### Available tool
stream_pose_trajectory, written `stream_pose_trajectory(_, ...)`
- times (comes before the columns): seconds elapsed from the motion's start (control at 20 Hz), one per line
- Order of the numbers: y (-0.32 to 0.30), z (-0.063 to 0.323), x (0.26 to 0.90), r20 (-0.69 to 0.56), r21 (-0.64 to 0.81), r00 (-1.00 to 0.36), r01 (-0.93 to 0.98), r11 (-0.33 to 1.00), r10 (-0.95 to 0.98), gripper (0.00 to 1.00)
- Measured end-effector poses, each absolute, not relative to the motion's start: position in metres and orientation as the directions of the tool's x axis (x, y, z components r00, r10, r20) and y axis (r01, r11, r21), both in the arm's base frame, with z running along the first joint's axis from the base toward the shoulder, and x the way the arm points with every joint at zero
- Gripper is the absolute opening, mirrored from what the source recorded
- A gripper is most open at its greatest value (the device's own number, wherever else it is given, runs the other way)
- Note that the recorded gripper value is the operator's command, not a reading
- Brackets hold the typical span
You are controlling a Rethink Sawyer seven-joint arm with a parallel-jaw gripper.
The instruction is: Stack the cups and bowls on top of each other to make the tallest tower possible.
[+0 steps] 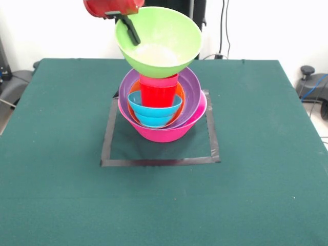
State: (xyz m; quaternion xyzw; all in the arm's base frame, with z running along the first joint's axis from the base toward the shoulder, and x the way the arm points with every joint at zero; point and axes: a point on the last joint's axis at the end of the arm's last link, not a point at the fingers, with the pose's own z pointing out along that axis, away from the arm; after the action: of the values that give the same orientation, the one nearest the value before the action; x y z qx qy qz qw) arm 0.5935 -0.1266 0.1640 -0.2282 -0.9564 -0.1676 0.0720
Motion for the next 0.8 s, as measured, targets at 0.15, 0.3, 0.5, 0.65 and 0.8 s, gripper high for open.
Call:
stream_pose_trajectory(0.15,-0.13,0.166,0.592,0.212,0.287,-0.883,0.465,0.838,0.418,0.0)
stream_pose_trajectory(0.3,-0.132,0.167,0.585,0.22,0.286,-0.878,0.474,0.833,0.424,0.0)
stream_pose_trajectory(0.5,-0.128,0.167,0.574,0.228,0.284,-0.872,0.485,0.827,0.433,0.0)
stream_pose_trajectory(0.65,-0.126,0.166,0.57,0.224,0.281,-0.87,0.489,0.826,0.439,0.0)
stream_pose_trajectory(0.8,-0.122,0.163,0.564,0.207,0.275,-0.867,0.496,0.824,0.453,0.0)
